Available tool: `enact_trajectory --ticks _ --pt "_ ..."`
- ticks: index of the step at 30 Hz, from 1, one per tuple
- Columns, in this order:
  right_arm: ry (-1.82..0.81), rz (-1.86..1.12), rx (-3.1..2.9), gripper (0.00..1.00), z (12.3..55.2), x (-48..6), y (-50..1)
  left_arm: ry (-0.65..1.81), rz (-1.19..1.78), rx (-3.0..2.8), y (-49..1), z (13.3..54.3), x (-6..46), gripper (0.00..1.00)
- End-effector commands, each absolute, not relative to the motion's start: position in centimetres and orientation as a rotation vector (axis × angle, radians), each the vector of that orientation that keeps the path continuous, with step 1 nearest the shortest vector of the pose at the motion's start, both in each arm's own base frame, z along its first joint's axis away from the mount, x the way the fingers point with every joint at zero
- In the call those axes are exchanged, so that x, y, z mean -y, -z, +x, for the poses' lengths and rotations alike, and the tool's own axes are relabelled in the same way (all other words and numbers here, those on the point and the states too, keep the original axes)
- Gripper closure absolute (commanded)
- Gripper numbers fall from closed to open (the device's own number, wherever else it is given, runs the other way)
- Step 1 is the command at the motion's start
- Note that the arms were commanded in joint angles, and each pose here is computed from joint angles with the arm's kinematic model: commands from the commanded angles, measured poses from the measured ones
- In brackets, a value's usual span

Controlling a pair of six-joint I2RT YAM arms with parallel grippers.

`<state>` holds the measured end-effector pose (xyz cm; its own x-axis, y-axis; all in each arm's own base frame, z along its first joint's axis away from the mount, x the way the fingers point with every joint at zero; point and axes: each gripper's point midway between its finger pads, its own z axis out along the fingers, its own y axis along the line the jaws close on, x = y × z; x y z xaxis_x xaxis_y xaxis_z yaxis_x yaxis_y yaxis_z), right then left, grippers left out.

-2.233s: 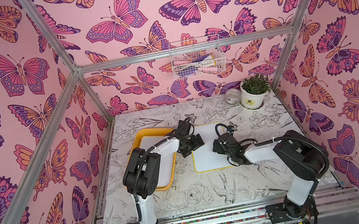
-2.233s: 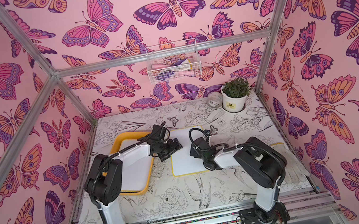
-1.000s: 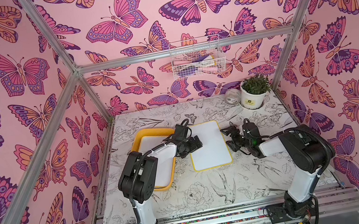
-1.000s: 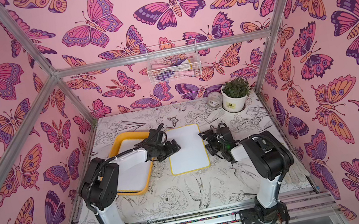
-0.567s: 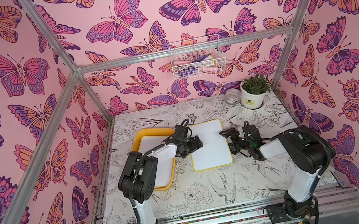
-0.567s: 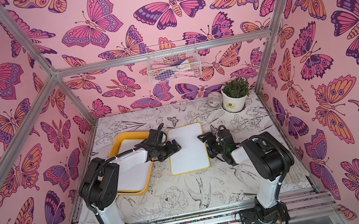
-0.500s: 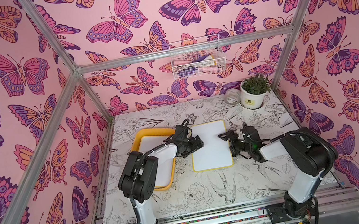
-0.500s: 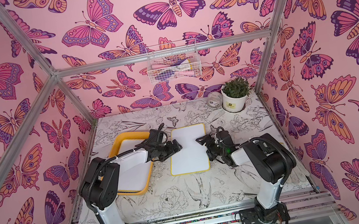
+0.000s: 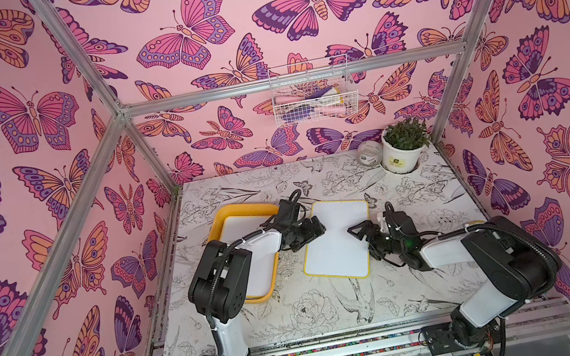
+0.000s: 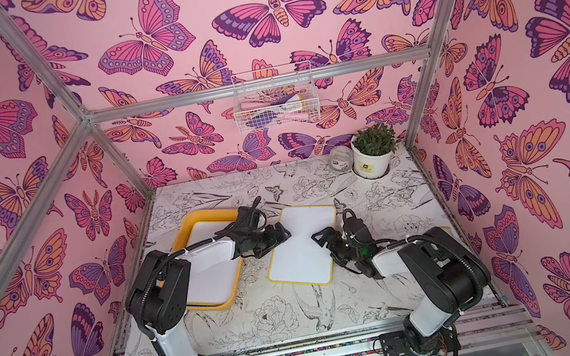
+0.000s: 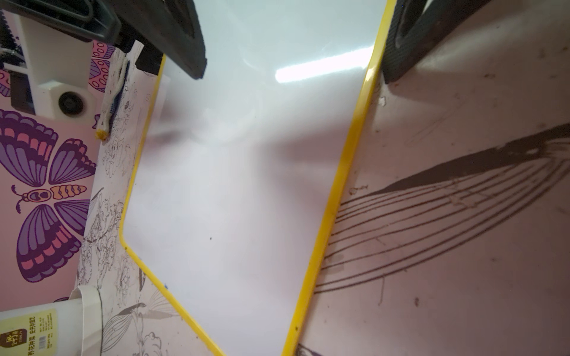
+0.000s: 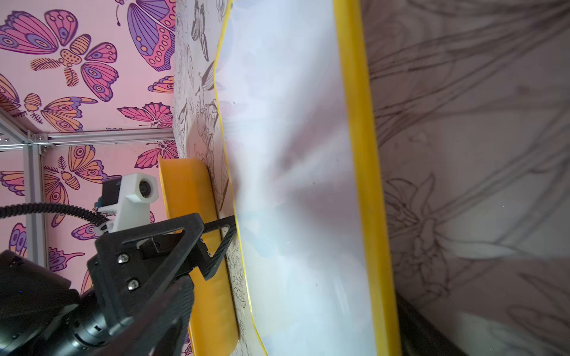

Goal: Put the whiteboard into the storage box
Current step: Pick up the whiteboard at the center of the board.

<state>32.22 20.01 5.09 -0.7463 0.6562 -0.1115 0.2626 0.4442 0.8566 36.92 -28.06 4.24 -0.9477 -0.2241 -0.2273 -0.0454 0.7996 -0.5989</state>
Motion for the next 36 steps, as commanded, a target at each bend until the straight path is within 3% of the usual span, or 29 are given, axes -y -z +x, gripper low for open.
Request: enact_trajectory --ticks 1,10,36 --pt "-1.136 0.796 -2.242 0.12 31.9 -18.5 -4.3 0.701 -0.322 -3.052 3.0 29.7 25.1 0.08" --pt "-1.23 0.692 -2.095 0.22 32.2 -19.0 -8.8 0.705 -0.325 -3.047 2.9 29.8 25.2 0.08" --pt "-1.36 0.575 -2.017 0.74 32.6 -21.0 -11.2 0.723 -0.317 -3.031 2.1 30.2 25.5 0.08"
